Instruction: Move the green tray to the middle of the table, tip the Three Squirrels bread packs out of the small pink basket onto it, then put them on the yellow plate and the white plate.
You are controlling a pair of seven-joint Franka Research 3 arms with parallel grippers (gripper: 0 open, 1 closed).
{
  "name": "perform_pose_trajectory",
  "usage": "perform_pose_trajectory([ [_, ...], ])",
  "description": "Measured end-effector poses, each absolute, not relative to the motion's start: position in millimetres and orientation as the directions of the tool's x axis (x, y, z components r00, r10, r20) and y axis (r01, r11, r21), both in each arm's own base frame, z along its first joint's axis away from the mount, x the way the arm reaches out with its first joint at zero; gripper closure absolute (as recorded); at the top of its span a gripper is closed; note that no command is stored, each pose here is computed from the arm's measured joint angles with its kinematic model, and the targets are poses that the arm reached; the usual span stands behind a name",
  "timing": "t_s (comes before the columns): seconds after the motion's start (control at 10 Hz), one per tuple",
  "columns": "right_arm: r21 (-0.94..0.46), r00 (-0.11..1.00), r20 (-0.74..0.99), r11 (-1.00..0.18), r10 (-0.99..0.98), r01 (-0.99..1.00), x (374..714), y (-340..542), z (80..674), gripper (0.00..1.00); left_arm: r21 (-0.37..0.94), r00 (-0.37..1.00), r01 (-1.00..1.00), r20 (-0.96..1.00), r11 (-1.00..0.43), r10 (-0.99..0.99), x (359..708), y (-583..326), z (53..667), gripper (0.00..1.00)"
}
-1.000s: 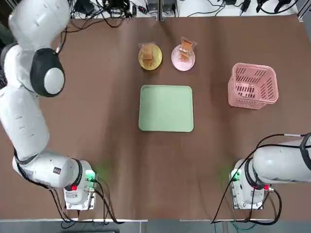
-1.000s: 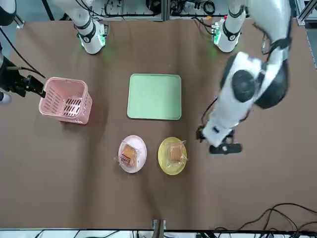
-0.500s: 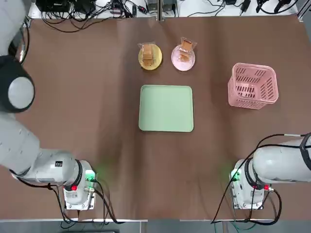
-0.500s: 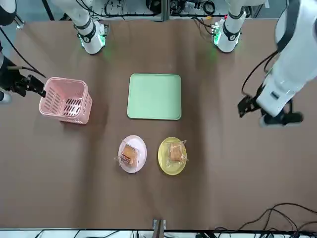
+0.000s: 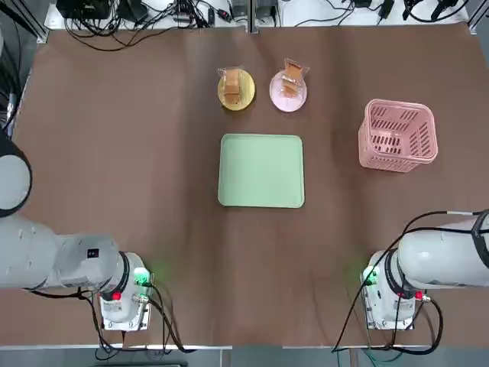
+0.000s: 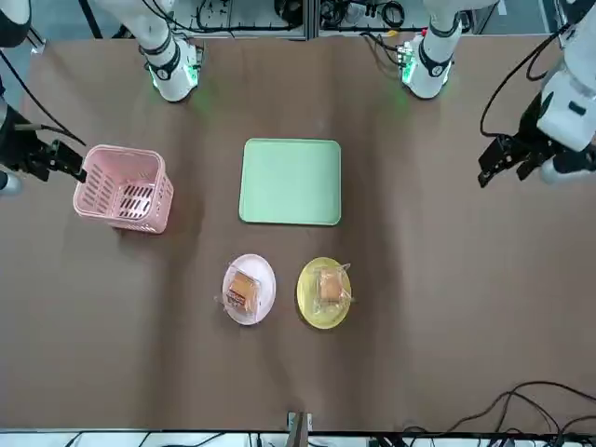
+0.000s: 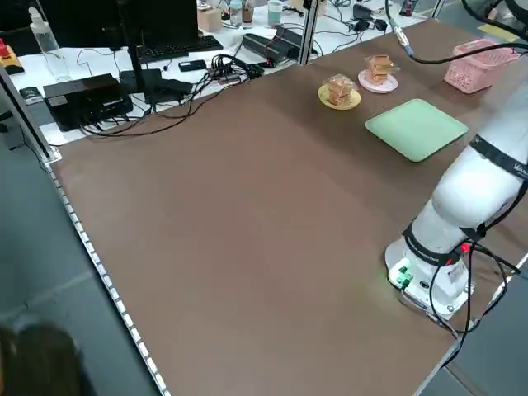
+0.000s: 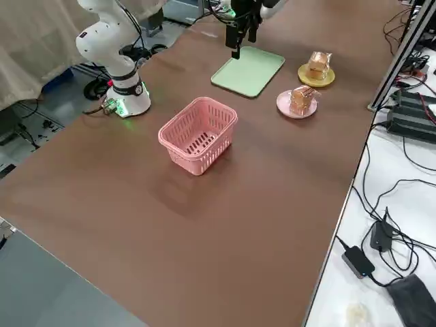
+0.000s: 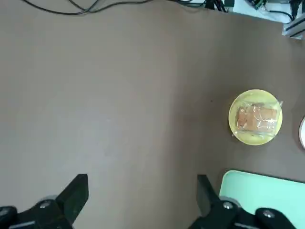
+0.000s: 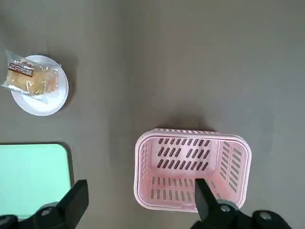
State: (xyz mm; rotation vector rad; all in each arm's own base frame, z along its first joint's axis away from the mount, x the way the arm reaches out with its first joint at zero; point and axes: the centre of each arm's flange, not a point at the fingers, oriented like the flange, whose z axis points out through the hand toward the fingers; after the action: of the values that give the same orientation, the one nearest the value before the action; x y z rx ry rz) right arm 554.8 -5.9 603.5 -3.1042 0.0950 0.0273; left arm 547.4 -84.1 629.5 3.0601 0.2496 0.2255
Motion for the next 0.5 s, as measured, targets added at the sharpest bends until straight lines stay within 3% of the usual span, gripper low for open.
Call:
perform_pose_trajectory([
  [0.5, -0.035, 0.998, -0.019, -0.997, -0.061, -0.061, 554.8, -5.9, 603.4, 0.01, 0.065, 0.982, 0.127, 0.131, -0.99, 0.135, 547.5, -75.5, 629.0, 0.0],
])
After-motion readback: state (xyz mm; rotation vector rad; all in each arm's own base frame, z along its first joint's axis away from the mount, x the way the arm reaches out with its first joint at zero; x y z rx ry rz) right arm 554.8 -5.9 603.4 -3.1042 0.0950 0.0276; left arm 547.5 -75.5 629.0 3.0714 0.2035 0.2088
